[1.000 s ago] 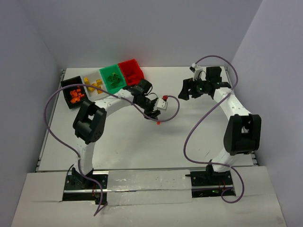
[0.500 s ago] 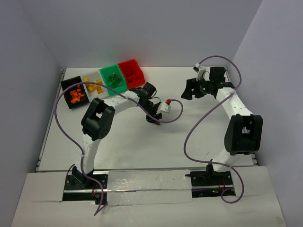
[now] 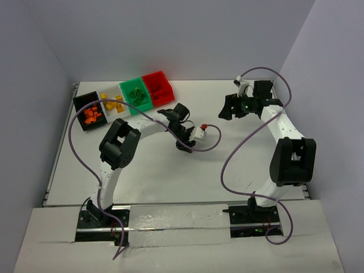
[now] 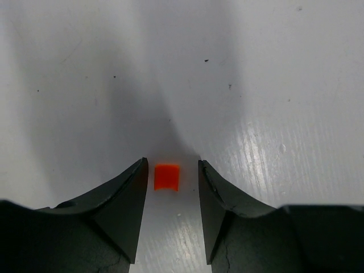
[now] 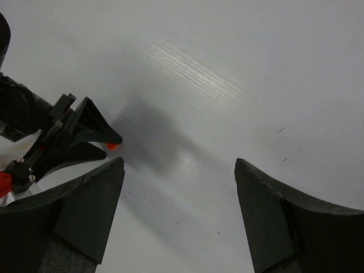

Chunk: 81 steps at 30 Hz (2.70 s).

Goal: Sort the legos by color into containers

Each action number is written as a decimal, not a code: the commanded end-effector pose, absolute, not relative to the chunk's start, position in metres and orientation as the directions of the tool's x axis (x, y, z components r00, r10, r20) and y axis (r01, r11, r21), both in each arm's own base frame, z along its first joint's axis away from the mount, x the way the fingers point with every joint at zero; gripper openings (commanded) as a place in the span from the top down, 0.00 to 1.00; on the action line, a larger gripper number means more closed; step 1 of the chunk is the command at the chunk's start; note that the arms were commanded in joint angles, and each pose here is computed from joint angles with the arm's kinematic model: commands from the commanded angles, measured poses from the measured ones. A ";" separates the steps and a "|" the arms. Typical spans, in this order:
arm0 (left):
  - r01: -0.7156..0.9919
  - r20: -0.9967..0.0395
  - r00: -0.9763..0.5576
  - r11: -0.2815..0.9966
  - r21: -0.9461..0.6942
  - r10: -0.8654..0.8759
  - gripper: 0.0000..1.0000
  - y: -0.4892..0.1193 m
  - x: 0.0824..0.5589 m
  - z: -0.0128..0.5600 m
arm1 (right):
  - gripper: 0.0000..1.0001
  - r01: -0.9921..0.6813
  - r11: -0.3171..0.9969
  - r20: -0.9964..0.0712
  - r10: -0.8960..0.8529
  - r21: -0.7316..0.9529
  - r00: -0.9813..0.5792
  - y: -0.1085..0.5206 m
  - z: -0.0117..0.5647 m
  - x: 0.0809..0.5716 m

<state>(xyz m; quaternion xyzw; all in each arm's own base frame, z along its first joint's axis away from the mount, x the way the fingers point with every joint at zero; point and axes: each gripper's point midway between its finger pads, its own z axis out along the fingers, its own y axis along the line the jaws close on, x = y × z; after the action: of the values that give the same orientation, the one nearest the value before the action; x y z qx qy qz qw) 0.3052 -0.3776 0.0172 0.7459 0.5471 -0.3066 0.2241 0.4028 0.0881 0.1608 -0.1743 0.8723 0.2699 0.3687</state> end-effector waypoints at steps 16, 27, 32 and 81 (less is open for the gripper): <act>0.949 -0.646 0.272 -0.309 0.059 0.713 0.74 -0.354 0.305 0.005 | 0.15 -0.516 0.785 -0.765 -0.086 0.343 -0.638 0.087 0.181 0.407; 0.979 -0.690 0.186 -0.189 0.073 0.699 0.97 -0.348 0.324 0.050 | 0.15 -0.532 0.774 -0.779 -0.082 0.343 -0.622 0.090 0.187 0.409; 0.995 -0.790 -0.089 0.090 -0.043 0.606 1.00 -0.326 0.358 0.129 | 0.14 -0.535 0.780 -0.790 -0.087 0.326 -0.607 0.093 0.192 0.412; -0.043 -0.698 -0.710 0.995 -0.086 -0.091 0.41 0.134 0.551 0.137 | 0.00 -0.449 0.875 -0.768 -0.160 0.181 -0.620 0.084 0.183 0.454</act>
<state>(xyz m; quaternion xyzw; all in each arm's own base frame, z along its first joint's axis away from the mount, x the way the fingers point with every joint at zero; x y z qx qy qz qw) 0.5417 0.1381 0.1072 -0.0514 0.9352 -0.0282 0.3493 0.4305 0.0944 0.1593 -0.1834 0.8907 0.1979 0.3659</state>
